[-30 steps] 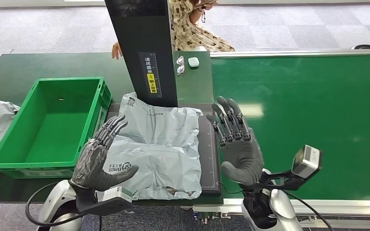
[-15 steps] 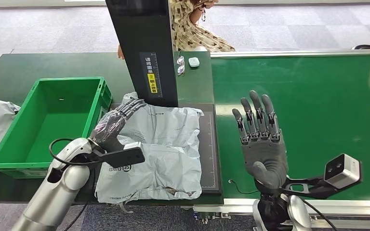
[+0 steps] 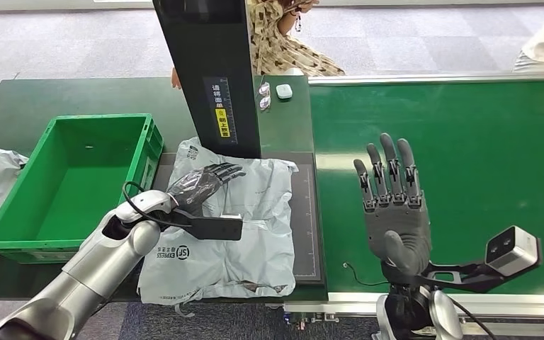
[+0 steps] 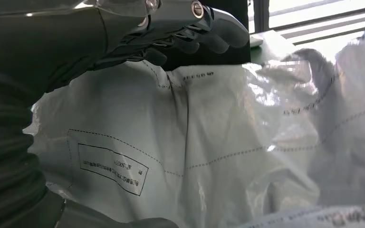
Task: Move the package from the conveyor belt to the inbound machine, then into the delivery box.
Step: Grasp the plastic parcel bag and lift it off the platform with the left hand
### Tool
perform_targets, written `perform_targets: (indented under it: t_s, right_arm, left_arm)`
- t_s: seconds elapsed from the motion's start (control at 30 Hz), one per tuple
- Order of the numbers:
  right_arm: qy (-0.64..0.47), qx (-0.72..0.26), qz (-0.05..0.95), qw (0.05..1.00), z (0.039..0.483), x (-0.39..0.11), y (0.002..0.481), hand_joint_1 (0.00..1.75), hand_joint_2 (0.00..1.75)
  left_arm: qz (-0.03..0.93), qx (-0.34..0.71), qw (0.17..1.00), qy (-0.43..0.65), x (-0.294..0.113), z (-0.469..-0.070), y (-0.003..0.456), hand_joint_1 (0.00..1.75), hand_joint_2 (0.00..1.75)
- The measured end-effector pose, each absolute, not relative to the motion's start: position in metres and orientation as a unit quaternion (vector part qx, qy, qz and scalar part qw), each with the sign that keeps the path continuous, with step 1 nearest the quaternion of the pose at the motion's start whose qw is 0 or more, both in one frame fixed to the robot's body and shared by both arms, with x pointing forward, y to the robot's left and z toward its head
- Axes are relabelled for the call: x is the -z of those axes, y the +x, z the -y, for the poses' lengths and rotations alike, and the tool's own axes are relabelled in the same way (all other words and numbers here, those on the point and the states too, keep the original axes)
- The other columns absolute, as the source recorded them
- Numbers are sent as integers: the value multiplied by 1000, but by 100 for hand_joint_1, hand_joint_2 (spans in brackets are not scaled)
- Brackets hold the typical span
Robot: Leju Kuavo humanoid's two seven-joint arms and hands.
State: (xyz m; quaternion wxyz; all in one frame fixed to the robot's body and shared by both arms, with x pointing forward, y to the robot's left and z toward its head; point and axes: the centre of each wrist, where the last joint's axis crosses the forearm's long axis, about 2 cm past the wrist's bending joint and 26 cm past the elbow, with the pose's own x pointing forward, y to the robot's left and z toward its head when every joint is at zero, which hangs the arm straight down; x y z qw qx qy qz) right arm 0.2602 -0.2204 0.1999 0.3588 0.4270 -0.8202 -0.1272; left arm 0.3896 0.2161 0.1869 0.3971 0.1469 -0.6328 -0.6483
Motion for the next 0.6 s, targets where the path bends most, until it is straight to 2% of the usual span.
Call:
perform_targets:
  t_s: [0.6]
  right_arm:
    - [417,149,816,372,222,-198,260,0,175]
  left_arm:
    - [590,694,395,124,-169,-213,392,0,175]
